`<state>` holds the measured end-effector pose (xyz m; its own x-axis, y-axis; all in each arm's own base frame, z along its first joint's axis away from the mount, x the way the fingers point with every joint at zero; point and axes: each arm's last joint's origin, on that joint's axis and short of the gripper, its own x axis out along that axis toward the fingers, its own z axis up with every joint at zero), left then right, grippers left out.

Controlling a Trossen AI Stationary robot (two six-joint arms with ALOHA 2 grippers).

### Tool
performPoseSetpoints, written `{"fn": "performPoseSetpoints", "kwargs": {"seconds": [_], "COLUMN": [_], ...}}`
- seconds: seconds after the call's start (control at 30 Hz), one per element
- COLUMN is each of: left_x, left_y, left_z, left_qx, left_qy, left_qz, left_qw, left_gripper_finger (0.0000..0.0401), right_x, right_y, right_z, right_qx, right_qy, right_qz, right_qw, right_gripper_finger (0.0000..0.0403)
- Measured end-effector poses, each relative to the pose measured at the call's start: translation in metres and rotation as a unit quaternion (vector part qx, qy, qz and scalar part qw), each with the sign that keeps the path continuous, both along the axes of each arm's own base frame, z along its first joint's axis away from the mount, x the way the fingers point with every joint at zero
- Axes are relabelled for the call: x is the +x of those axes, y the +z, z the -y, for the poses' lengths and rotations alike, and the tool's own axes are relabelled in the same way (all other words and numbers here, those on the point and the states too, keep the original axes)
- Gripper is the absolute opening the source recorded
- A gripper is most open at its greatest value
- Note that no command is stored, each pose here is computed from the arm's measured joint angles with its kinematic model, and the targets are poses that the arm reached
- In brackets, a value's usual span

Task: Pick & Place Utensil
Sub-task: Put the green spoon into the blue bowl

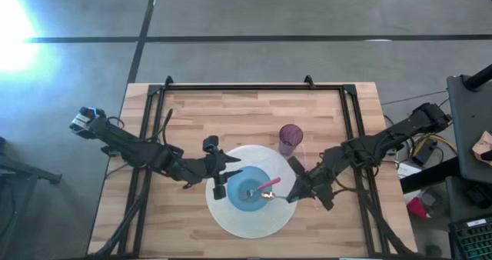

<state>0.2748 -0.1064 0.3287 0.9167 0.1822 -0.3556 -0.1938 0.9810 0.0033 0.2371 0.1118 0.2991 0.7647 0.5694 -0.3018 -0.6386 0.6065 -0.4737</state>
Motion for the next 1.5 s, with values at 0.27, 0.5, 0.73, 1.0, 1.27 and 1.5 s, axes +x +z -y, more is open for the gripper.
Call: {"fn": "performPoseSetpoints", "kwargs": {"seconds": [0.27, 0.5, 0.73, 1.0, 1.27, 1.5], "left_x": [0.0, 0.0, 0.0, 0.0, 0.0, 0.0], "left_y": [0.0, 0.0, 0.0, 0.0, 0.001, 0.0], "left_z": [0.0, 0.0, 0.0, 0.0, 0.0, 0.0], "left_qx": [-0.006, -0.034, -0.037, -0.038, -0.039, -0.038], "left_qy": [0.002, 0.012, 0.013, 0.015, 0.015, 0.015], "left_qz": [0.001, 0.007, 0.007, 0.01, 0.011, 0.01], "left_qw": [1.0, 0.999, 0.999, 0.999, 0.999, 0.999], "left_gripper_finger": [0.0151, 0.0151, 0.0151, 0.0151, 0.0151, 0.0151], "right_x": [-0.004, -0.009, -0.014, -0.003, 0.013, 0.033], "right_y": [-0.027, -0.045, -0.061, -0.078, -0.07, -0.088], "right_z": [0.0, 0.0, 0.003, -0.001, -0.001, 0.0], "right_qx": [0.002, 0.005, 0.013, -0.01, -0.037, -0.059], "right_qy": [0.022, 0.057, 0.058, 0.062, 0.06, 0.057], "right_qz": [-0.004, 0.021, 0.06, 0.057, 0.064, 0.01], "right_qw": [1.0, 0.998, 0.996, 0.996, 0.995, 0.997], "right_gripper_finger": [0.0008, 0.0008, 0.0008, 0.0008, 0.0008, 0.0008]}}
